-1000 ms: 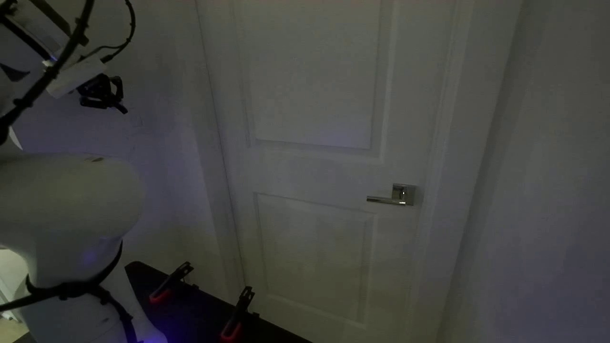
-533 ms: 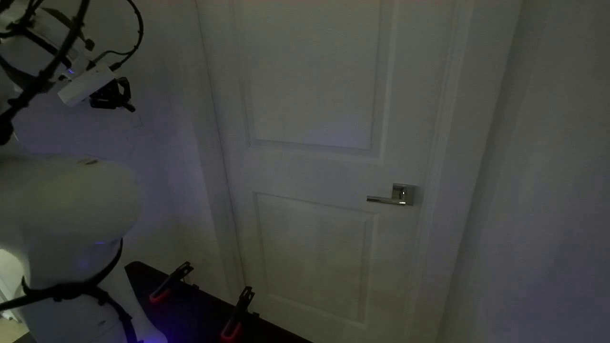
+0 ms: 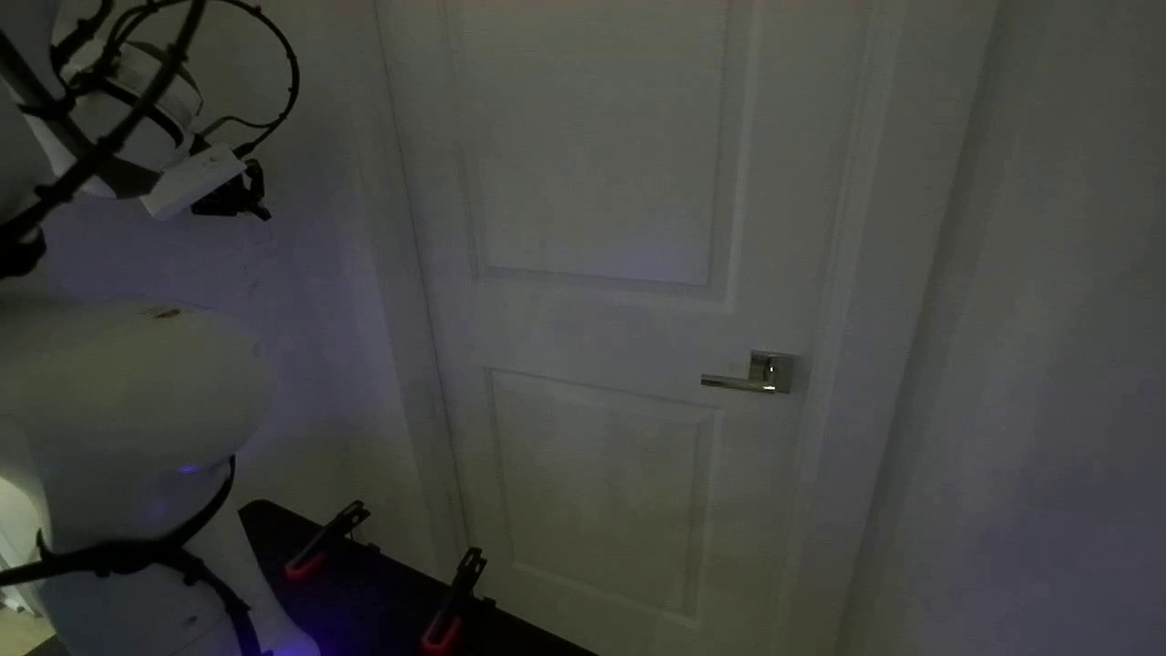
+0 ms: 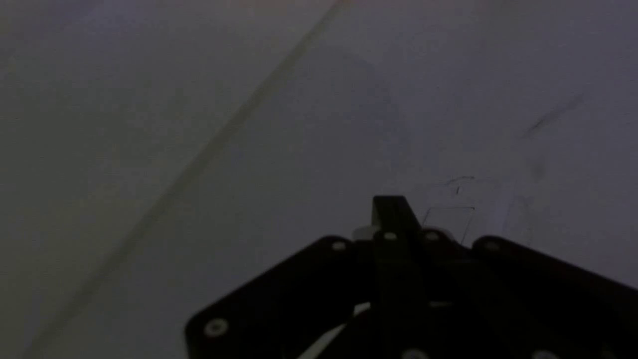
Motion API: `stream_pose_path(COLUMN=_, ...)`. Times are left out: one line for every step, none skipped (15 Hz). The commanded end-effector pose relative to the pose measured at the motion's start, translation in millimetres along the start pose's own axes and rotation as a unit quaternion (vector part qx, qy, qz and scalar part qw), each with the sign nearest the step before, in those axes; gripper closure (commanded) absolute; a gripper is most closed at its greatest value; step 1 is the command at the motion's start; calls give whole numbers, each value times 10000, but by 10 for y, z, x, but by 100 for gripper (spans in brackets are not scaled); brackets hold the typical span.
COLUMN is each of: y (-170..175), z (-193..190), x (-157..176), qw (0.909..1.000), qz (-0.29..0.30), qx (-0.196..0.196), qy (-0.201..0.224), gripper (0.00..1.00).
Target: Switch the light on then off again.
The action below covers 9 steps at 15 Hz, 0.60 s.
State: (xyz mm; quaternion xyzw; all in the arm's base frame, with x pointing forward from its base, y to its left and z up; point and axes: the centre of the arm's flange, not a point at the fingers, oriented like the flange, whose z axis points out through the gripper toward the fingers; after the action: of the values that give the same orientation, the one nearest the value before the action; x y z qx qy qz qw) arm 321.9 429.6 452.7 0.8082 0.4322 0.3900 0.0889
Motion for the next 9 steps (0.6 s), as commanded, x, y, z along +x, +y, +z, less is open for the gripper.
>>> stream_pose_path(y=-40, z=212, x=167, qw=9997, qz=93, qx=18, qy=217, gripper=100)
stream_pose_path(y=-48, z=240, x=199, qw=9996, qz=93, qx=7, qy=253, gripper=100)
stream_pose_path(y=-64, z=268, x=234, qw=9996, qz=68, qx=-6, qy=282, gripper=100)
stream_pose_path(y=-72, z=291, x=267, qw=9995, qz=57, qx=-28, qy=310, gripper=100)
stream_pose_path(y=-82, z=316, x=297, qw=9994, qz=41, qx=-34, qy=339, gripper=100)
stream_pose_path(y=-88, z=341, x=325, qw=9993, qz=41, qx=-30, qy=371, gripper=100)
stream_pose_path(y=-95, z=368, x=350, qw=9991, qz=41, qx=-13, qy=410, gripper=100)
stream_pose_path(y=-107, z=394, x=370, qw=9990, qz=57, qx=12, qy=436, gripper=100)
stream_pose_path(y=-115, z=425, x=392, qw=9989, qz=59, qx=48, qy=465, gripper=100)
